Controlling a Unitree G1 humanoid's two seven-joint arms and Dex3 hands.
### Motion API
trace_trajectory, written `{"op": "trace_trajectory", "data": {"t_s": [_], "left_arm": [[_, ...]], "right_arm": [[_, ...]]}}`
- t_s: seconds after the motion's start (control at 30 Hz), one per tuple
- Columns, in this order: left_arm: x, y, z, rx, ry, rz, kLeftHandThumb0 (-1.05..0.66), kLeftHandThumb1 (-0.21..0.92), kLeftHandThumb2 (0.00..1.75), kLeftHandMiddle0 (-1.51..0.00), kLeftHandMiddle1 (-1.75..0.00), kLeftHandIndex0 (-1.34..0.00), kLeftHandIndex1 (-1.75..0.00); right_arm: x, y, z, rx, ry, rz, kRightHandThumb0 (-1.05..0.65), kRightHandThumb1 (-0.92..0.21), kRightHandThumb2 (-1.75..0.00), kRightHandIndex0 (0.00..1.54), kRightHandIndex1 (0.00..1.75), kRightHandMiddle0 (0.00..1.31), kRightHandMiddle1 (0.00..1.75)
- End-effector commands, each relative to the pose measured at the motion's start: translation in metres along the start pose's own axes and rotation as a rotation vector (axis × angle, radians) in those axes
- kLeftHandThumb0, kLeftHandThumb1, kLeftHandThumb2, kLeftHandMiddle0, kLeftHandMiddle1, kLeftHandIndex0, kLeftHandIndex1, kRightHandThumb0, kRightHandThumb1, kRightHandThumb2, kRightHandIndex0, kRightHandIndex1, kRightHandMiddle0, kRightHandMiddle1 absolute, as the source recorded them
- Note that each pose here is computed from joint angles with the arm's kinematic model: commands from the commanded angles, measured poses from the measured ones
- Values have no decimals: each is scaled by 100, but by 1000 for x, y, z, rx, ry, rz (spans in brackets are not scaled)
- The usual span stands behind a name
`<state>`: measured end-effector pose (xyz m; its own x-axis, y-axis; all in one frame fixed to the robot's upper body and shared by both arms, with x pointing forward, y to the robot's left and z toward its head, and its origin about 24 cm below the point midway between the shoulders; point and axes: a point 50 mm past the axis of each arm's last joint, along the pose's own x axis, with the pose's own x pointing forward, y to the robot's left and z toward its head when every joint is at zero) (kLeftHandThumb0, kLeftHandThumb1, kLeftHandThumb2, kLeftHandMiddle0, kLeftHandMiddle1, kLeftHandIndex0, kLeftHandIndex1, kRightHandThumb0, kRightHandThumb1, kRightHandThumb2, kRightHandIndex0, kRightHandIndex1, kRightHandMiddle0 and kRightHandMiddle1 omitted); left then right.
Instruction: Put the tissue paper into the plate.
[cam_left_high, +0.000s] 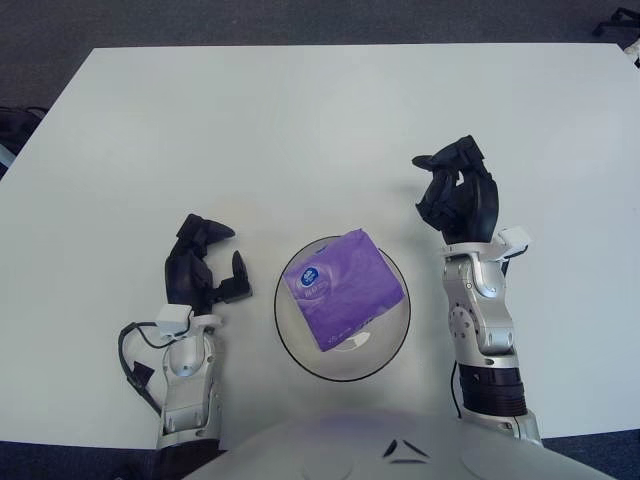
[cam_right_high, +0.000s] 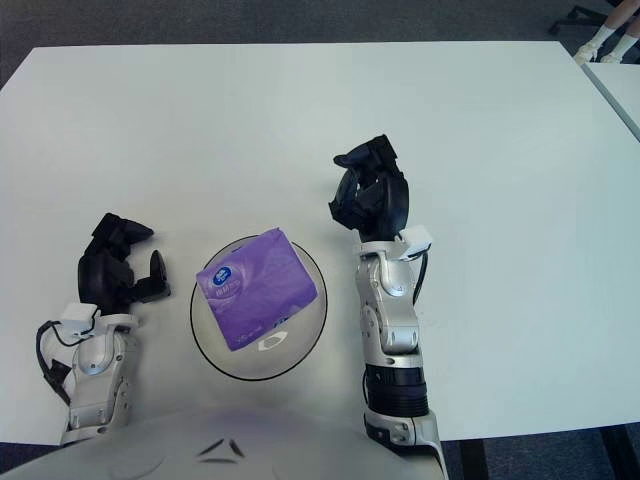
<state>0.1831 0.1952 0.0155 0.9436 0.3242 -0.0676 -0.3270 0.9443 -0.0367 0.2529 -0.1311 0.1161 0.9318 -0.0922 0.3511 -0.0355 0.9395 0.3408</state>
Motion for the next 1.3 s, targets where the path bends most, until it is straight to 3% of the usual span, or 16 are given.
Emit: {"op": "trace_trajectory", "data": {"t_s": [0.0, 0.8, 1.27], "left_arm": [[-10, 4, -23, 4, 131, 4, -1, 7, 162, -79, -175, -57, -174], [-11, 6, -24, 31, 132, -1, -1, 7, 161, -80, -175, -58, -170], [-11, 7, -23, 25, 134, -1, -1, 7, 161, -80, -175, -59, -171]], "right_arm": [[-6, -2, -7, 52, 49, -93, -41, -56, -101, 70, 152, 42, 175], [-28, -22, -35, 44, 249, -240, -41, -55, -103, 70, 156, 43, 175], [-35, -31, -44, 22, 279, -239, -42, -52, -107, 71, 161, 45, 175]]}}
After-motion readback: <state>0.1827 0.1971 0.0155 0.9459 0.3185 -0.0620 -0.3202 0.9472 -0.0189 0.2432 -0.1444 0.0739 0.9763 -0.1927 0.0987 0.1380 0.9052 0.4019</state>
